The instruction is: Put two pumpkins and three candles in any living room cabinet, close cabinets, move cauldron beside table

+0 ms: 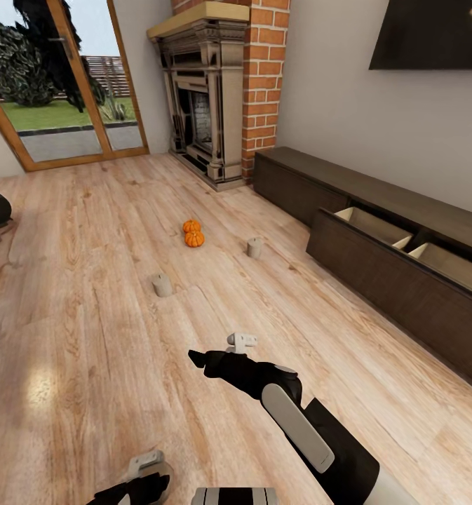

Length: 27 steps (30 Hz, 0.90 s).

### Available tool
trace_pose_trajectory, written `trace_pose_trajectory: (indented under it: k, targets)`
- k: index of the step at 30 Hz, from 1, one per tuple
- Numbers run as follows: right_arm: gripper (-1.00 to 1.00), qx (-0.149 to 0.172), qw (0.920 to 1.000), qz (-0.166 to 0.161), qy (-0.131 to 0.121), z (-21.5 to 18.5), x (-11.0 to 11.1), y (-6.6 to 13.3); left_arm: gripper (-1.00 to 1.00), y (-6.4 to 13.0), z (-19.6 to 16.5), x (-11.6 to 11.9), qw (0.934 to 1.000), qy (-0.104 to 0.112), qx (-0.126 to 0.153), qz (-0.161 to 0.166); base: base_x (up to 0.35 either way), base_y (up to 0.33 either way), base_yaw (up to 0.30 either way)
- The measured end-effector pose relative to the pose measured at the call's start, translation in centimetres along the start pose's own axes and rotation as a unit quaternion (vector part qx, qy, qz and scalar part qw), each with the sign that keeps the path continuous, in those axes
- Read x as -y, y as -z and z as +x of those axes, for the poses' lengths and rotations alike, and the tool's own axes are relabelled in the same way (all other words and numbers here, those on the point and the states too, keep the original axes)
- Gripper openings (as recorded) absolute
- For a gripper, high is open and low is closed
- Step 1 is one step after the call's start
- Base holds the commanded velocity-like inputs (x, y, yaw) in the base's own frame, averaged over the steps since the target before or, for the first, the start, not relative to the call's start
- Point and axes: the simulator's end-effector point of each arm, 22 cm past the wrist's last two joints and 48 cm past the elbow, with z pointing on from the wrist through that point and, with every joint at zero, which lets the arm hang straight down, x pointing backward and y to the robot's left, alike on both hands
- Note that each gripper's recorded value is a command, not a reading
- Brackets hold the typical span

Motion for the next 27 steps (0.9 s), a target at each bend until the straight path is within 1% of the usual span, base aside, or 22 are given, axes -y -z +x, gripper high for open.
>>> trace_pose_trajectory:
  k: [15,17,20,23,27]
  targets:
    - [1.00,0.000,1.0000,0.000,0.000,0.0,0.0,0.0,1.00,0.0,-0.1,-0.1,1.0000,0.000,0.002,-0.001,0.000,0.000,0.000]
    - [1.00,0.000,1.0000,0.000,0.000,0.0,0.0,0.0,1.00,0.0,-0.3,-0.1,1.0000,0.000,0.006,-0.001,0.000,0.000,0.000]
    - [1.00,0.000,1.0000,0.000,0.000,0.0,0.0,0.0,1.00,0.0,-1.1,-0.3,0.9997,0.001,0.024,-0.002,0.000,0.000,0.000]
    - [1.00,0.000,1.0000,0.000,0.000,0.0,0.0,0.0,1.00,0.0,-1.1,-0.4,0.9995,0.002,0.030,-0.003,0.000,0.000,0.000]
    - [1.00,0.000,1.0000,0.000,0.000,0.0,0.0,0.0,1.00,0.0,-1.1,-0.4,0.9995,0.003,0.032,-0.004,0.000,0.000,0.000]
